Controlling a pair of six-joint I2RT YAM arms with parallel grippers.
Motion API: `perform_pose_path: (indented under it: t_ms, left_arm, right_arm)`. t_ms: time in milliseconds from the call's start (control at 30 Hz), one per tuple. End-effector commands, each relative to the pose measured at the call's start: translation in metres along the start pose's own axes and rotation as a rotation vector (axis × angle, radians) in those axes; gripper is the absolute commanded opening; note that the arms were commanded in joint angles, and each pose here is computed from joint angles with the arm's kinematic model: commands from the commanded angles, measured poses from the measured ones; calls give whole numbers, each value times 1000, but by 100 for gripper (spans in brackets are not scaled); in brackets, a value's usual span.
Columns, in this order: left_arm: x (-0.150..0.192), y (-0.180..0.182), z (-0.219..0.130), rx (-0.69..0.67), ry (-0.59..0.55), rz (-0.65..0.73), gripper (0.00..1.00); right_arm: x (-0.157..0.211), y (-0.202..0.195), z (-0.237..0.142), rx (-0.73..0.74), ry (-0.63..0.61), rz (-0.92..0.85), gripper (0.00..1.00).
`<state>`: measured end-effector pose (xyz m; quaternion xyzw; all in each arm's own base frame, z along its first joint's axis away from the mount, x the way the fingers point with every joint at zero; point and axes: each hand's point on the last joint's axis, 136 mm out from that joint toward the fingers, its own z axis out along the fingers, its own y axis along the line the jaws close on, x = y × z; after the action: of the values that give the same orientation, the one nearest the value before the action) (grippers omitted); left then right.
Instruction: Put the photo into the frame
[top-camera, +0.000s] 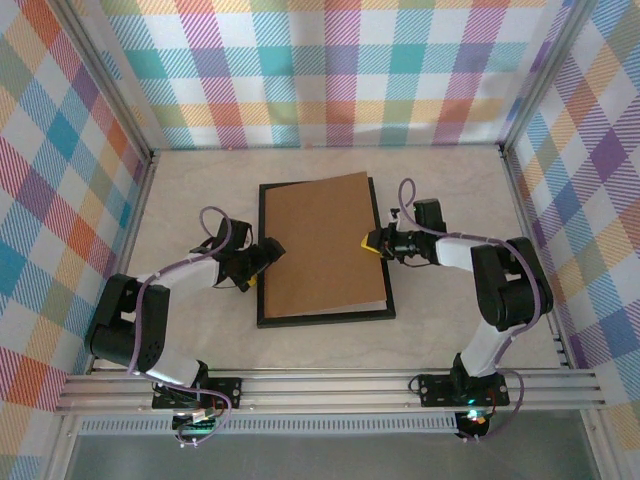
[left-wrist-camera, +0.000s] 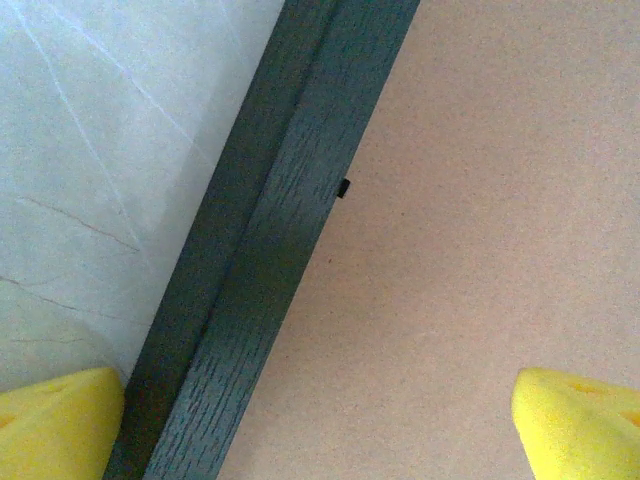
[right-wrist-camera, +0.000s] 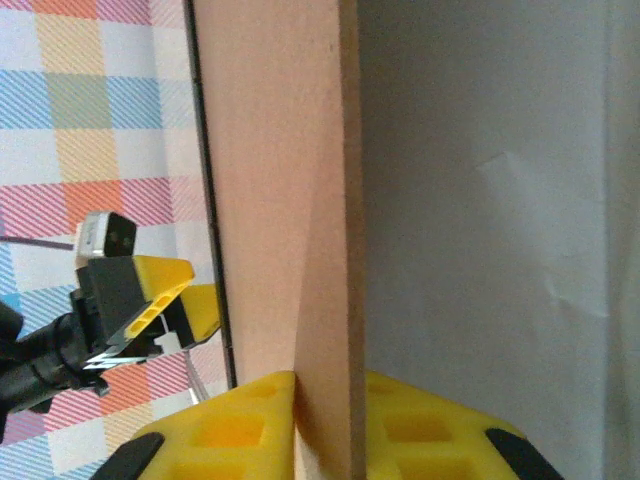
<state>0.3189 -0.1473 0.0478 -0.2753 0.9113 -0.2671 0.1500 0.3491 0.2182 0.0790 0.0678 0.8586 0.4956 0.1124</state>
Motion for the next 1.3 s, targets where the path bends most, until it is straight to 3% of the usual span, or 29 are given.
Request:
perform_pose_path:
  t_ms: [0, 500, 1267]
  left_arm:
    - [13, -18, -1, 67, 45, 10, 99]
    - [12, -14, -2, 46, 35, 14, 99]
    - [10, -19, -6, 48, 31, 32, 99]
  right_arm:
    - [17, -26, 12, 108, 29, 67, 25]
    - [14, -39, -3, 332, -3, 52, 51]
    - [3, -17, -22, 699, -3, -170, 64]
